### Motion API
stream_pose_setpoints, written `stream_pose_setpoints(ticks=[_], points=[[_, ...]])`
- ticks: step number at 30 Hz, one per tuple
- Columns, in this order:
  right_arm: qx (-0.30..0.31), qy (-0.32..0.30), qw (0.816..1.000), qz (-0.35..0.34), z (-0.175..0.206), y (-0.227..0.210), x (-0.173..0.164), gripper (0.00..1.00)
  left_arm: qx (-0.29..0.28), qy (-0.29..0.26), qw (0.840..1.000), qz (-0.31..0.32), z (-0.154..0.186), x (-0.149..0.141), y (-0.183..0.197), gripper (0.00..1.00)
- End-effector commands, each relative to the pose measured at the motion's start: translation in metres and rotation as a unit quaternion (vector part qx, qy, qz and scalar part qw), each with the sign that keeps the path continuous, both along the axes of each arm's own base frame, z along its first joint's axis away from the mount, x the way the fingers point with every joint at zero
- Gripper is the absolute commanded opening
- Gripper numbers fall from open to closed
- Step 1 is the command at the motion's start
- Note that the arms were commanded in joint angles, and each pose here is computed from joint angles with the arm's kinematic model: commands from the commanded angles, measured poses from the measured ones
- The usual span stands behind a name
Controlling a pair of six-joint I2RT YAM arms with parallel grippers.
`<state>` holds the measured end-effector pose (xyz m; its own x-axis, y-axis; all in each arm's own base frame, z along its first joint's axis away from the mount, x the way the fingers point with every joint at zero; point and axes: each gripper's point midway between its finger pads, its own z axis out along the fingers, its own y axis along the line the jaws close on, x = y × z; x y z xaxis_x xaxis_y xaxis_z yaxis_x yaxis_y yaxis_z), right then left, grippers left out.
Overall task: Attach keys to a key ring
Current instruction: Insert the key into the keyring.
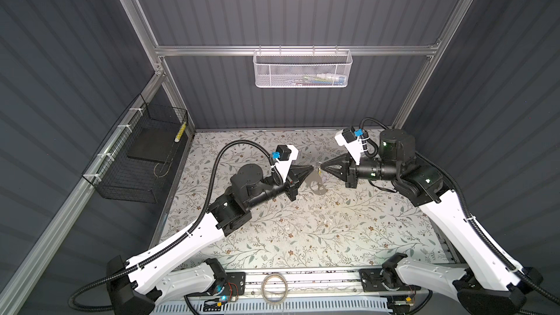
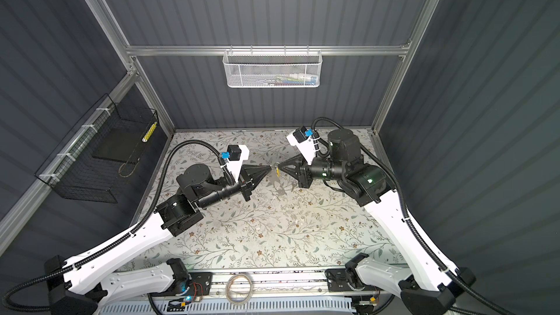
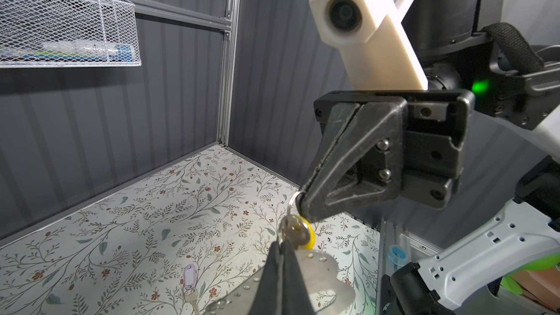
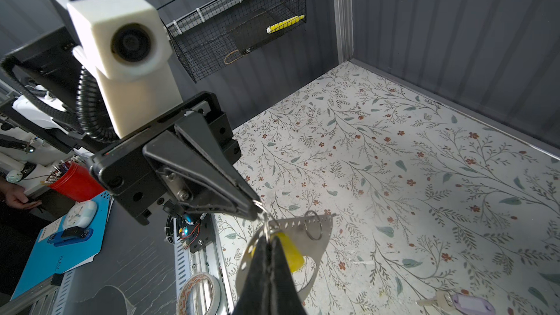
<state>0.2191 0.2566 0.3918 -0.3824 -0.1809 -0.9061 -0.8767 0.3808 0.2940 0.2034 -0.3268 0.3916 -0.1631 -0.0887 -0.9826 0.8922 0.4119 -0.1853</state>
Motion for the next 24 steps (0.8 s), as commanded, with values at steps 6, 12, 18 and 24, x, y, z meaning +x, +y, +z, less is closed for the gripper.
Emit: stream_pose_setpoints(ticks=[6,12,18,24], points=[[-0.007,0.004,1.000,-0.001,-0.001,0.000,-0.001,0.00,-0.021,-0.029,0.999,-0.012,0.018,-0.009,0.003,0.00],[-0.010,0.009,1.000,-0.001,-0.005,0.001,0.001,0.00,-0.022,-0.031,0.999,-0.015,0.020,-0.011,0.002,0.00],[-0.012,0.014,1.000,-0.004,-0.008,0.002,0.003,0.00,-0.023,-0.032,0.999,-0.019,0.021,-0.013,0.002,0.00],[-0.014,0.021,1.000,-0.006,-0.010,0.003,0.005,0.00,-0.027,-0.035,0.999,-0.024,0.023,-0.015,0.002,0.00]])
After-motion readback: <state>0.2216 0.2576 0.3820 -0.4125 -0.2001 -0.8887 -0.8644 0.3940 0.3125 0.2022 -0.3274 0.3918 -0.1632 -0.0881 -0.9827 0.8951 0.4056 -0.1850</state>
